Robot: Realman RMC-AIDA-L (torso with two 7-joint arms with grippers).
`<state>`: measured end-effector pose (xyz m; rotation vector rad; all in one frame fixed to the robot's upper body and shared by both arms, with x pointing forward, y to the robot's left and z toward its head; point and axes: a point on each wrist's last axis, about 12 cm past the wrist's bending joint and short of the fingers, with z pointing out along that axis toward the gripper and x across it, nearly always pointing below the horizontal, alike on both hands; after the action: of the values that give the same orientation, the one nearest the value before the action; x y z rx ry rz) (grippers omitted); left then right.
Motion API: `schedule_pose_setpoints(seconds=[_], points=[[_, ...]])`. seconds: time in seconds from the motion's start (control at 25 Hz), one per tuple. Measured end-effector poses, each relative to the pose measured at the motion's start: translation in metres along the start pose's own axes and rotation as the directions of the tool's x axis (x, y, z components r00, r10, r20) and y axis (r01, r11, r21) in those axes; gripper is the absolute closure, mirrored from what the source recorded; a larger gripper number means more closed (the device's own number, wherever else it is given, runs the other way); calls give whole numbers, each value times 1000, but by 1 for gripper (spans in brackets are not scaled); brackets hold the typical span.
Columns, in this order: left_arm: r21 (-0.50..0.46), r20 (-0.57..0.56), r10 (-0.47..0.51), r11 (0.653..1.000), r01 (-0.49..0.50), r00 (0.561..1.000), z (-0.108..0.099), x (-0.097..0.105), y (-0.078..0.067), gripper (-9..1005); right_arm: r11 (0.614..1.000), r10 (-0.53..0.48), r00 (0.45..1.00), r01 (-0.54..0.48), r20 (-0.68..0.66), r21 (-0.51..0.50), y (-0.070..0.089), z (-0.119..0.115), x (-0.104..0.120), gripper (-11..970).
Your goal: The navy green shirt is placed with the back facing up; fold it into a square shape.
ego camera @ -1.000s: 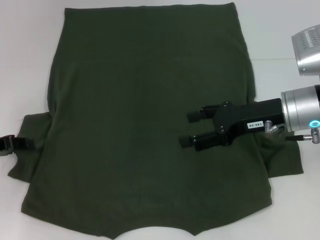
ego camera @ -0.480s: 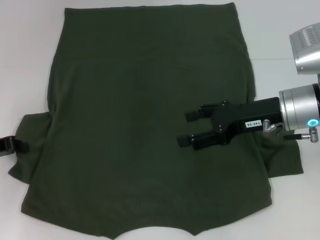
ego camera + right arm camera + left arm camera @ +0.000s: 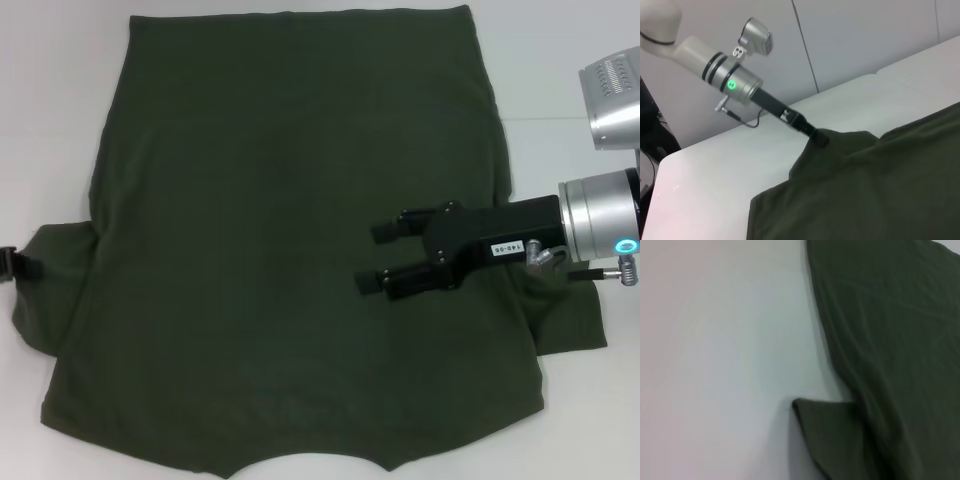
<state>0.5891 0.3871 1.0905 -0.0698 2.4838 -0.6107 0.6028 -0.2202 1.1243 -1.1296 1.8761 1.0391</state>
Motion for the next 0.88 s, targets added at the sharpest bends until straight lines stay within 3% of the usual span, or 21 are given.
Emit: schedule_pose_setpoints(seconds=[0.56,0.88], points=[[-116,-61,169,978,-175,984,-18,-61,-15,964,1000,-1,1000,1,-13,5,-1,1,1,43],[-101,-114,240,963,-251,964,-19,-86,-41,964,1000,1,1000,-1,-12,5,-1,1,2,43]])
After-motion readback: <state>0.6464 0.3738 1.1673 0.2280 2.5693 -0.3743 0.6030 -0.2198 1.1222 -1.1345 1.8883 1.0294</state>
